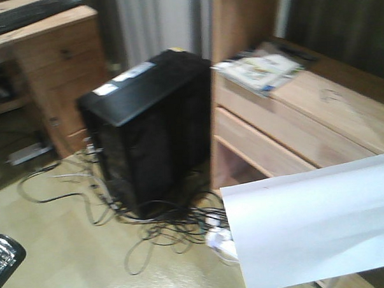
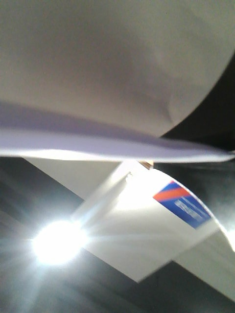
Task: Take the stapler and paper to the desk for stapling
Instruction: 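Drive the base away from the shelf holding stapler and paper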
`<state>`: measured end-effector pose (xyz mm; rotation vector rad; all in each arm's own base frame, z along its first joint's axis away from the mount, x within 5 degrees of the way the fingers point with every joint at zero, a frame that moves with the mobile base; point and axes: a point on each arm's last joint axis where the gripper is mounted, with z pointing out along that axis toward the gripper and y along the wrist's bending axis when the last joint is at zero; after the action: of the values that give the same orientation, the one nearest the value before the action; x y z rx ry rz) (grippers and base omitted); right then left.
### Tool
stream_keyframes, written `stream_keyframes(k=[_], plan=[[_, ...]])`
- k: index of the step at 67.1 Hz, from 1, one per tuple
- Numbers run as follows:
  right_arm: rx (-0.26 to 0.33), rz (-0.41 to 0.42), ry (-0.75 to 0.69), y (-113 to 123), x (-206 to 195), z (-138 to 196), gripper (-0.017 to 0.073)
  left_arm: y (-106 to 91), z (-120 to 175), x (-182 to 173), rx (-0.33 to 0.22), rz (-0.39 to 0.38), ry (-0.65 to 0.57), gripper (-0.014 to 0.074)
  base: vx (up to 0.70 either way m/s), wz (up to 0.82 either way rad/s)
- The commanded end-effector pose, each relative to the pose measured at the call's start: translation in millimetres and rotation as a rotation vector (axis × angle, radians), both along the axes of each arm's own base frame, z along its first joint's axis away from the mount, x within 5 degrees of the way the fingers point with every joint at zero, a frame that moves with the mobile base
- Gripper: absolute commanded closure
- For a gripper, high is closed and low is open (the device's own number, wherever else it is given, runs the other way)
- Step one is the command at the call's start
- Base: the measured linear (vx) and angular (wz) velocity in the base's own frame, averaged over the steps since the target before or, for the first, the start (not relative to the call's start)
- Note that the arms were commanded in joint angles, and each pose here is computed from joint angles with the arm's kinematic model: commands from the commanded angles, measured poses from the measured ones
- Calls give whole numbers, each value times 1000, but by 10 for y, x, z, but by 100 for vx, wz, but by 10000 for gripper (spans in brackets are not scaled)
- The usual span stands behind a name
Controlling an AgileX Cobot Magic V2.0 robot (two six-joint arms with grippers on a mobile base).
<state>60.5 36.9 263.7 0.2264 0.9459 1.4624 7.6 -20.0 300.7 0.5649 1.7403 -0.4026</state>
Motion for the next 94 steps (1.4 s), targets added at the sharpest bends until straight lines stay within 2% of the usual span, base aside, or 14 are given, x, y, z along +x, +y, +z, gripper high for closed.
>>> stream_keyframes(k=[1,50,94], plan=[[18,10,-40,-4,-23,25,561,5,191,7,-89,14,-104,600,12,64],[17,10,-38,-4,-21,23,561,5,191,7,-89,14,-104,600,13,69],[18,11,-41,-4,-24,25,561,5,191,7,-89,14,-104,600,20,19]])
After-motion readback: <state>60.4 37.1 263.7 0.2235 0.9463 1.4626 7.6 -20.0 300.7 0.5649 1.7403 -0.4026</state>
